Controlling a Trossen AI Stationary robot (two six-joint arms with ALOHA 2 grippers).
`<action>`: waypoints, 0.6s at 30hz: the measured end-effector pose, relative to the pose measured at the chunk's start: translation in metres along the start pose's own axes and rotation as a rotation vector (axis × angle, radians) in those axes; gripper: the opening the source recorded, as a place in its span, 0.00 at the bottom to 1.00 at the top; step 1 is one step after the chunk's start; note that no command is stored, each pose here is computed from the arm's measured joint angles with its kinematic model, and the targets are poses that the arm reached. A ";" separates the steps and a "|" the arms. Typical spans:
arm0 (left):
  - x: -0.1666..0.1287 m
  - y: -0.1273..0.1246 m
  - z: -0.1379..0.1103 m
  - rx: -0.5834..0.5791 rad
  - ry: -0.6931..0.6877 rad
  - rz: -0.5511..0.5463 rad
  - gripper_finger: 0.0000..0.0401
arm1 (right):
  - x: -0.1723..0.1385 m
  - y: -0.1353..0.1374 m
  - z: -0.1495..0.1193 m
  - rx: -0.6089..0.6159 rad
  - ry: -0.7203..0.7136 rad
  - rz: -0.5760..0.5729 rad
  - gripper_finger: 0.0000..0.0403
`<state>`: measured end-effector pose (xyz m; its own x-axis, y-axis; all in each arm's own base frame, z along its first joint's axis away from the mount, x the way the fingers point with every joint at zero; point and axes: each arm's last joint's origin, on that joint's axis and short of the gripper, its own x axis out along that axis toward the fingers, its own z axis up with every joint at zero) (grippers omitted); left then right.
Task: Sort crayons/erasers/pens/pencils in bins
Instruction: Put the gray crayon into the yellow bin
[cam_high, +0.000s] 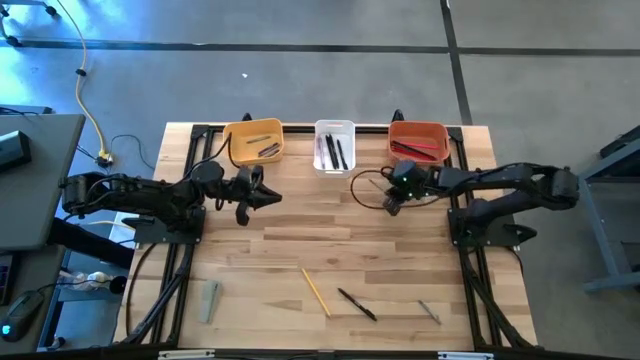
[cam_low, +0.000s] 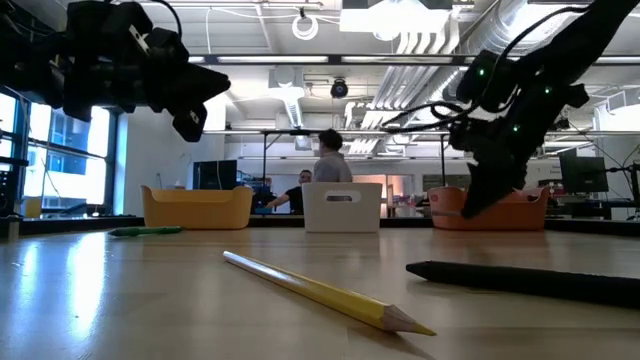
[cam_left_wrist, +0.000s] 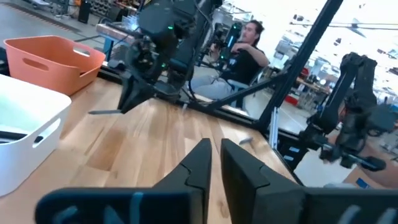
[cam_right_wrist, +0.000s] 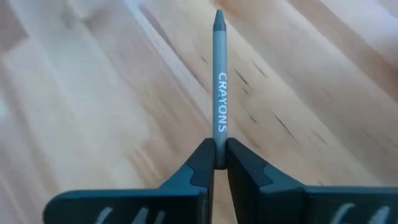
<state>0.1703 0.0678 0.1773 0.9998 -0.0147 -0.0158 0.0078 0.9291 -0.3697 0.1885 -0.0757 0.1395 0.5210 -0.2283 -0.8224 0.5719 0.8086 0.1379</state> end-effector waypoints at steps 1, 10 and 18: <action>0.000 0.000 0.000 -0.005 -0.002 0.000 0.08 | -0.002 0.005 0.000 -0.004 -0.016 0.011 0.05; 0.006 -0.013 -0.002 0.083 -0.040 0.014 0.27 | -0.018 0.058 0.020 -0.046 -0.371 0.259 0.05; 0.012 -0.028 0.007 0.137 -0.190 -0.024 0.32 | -0.028 0.101 0.037 -0.126 -0.767 0.469 0.05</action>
<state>0.1825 0.0448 0.1943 0.9850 0.0207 0.1714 0.0211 0.9709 -0.2385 0.2549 -0.0078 0.1971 0.9876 -0.1227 -0.0977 0.1448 0.9525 0.2678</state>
